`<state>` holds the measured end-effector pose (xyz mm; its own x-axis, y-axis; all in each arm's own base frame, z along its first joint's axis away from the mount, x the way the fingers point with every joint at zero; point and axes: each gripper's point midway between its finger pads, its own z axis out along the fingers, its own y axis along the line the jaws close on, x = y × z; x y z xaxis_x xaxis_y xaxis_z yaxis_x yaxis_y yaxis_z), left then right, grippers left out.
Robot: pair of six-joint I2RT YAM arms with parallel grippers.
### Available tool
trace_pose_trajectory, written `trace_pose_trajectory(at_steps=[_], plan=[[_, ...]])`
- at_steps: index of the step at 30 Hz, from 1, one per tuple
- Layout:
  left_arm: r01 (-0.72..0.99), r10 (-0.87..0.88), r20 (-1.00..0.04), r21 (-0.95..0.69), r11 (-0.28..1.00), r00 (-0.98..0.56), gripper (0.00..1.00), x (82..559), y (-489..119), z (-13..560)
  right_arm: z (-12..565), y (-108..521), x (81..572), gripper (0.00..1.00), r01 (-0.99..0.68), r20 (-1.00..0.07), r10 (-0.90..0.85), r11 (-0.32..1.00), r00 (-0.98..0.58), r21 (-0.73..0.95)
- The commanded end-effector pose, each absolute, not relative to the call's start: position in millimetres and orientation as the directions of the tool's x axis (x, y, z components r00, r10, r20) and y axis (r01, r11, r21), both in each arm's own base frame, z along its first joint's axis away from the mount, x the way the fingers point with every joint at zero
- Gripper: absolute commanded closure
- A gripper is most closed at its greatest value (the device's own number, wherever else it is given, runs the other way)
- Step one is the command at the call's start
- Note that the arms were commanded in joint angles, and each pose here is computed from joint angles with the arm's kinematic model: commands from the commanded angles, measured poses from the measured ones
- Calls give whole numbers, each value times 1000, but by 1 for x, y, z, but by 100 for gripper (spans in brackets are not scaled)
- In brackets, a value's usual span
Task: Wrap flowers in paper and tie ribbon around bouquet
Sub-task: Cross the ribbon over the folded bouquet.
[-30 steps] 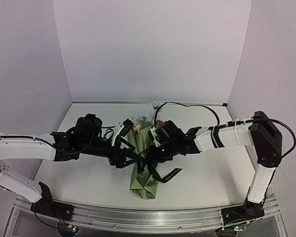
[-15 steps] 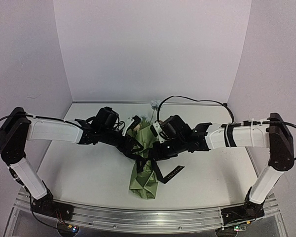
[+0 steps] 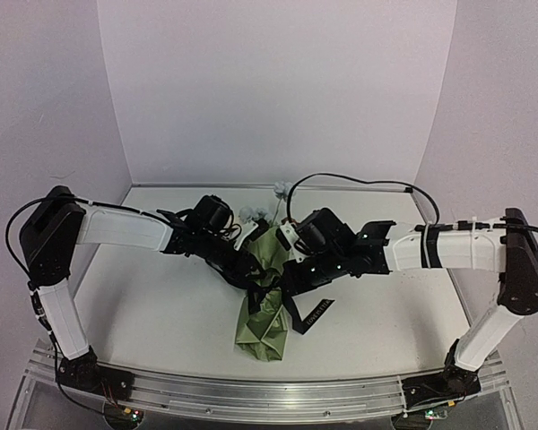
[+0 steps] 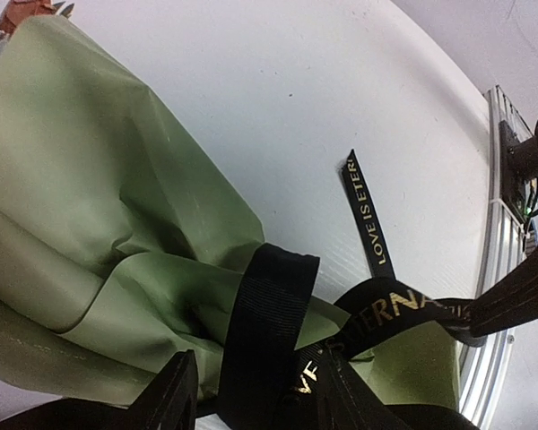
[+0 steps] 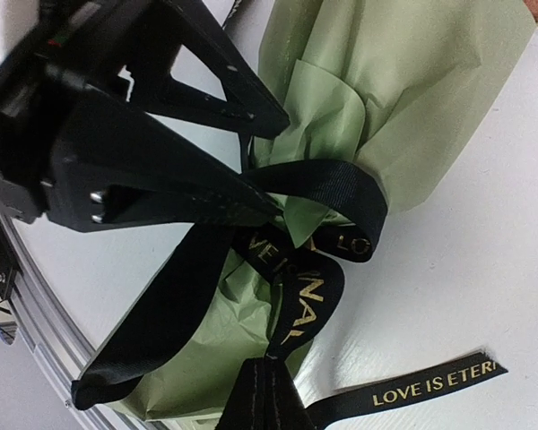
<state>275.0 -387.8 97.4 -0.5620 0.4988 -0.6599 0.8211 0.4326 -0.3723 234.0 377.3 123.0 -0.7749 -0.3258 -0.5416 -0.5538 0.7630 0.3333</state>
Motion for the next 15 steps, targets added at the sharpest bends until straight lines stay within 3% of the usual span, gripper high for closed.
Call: trace_pose_trajectory(at_steps=[1,8,15], plan=[[839,510,-670,-372,398,-539,54,277,-397,107,136,373,232,100,-581,-577,-340,755,-743,303],[832,516,-661,-354,427,-546,68,284,-396,100,141,381,235,100,-621,-606,-363,730,-708,288],[858,508,-699,-336,389,-504,91,281,-397,111,142,395,244,100,-680,-660,-366,665,-656,307]])
